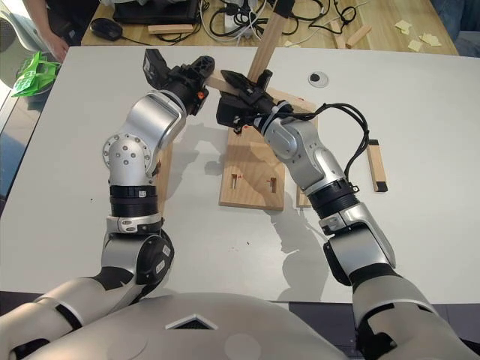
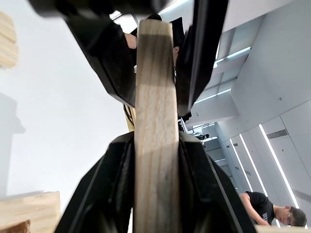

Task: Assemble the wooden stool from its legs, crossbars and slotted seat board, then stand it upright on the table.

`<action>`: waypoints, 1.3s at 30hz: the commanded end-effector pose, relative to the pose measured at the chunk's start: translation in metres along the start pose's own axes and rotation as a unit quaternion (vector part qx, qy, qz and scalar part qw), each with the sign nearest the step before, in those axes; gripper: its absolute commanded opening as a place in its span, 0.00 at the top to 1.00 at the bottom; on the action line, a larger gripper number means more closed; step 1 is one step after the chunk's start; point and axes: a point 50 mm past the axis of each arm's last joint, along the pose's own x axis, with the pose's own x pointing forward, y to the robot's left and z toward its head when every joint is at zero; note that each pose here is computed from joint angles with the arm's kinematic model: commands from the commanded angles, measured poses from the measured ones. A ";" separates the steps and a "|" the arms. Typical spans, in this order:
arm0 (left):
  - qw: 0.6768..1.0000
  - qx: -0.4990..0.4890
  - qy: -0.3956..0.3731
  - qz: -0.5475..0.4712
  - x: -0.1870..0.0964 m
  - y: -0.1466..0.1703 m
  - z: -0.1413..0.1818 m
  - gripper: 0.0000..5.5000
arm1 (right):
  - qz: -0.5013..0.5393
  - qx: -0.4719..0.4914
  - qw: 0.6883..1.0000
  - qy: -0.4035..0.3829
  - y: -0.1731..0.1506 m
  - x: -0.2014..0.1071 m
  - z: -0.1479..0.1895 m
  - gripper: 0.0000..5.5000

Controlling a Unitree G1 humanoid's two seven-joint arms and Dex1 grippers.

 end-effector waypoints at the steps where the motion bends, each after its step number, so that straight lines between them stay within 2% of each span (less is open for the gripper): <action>1: 0.996 -0.049 0.045 -0.064 0.000 -0.056 -0.033 0.73 | 0.005 -0.040 0.999 -0.024 0.001 0.009 0.006 0.82; 11: 0.998 -0.063 0.002 -0.029 0.002 -0.049 -0.022 0.77 | 0.034 -0.036 0.998 -0.034 0.019 0.022 0.010 0.82; 12: 0.997 -0.066 0.000 -0.031 0.002 -0.050 -0.021 0.77 | 0.040 -0.033 0.998 -0.036 0.021 0.022 0.011 0.75; 15: 0.996 -0.077 -0.010 -0.037 0.003 -0.051 -0.017 0.81 | 0.060 -0.026 0.997 -0.046 0.026 0.019 0.013 0.64; 20: 0.994 -0.085 -0.042 -0.049 0.003 -0.052 -0.005 0.81 | 0.108 0.016 0.990 -0.091 0.029 0.003 0.021 0.49; 23: 0.994 -0.070 -0.066 -0.053 0.003 -0.050 0.006 0.81 | 0.159 0.076 0.977 -0.121 0.021 -0.021 0.029 0.40; 26: 0.992 -0.030 -0.104 -0.059 0.001 -0.044 0.021 0.81 | 0.265 0.144 0.948 -0.096 0.011 -0.061 0.024 0.33; 29: 0.986 0.034 -0.148 -0.064 -0.004 -0.037 0.040 0.81 | 0.352 0.186 0.916 -0.052 0.000 -0.096 0.015 0.41; 33: 0.975 0.111 -0.180 -0.072 -0.014 -0.029 0.055 0.81 | 0.408 0.206 0.889 0.012 -0.013 -0.127 0.003 0.52; 39: 0.970 0.140 -0.189 -0.062 -0.033 -0.013 0.059 0.81 | 0.487 0.163 0.848 0.129 -0.002 -0.163 -0.028 0.71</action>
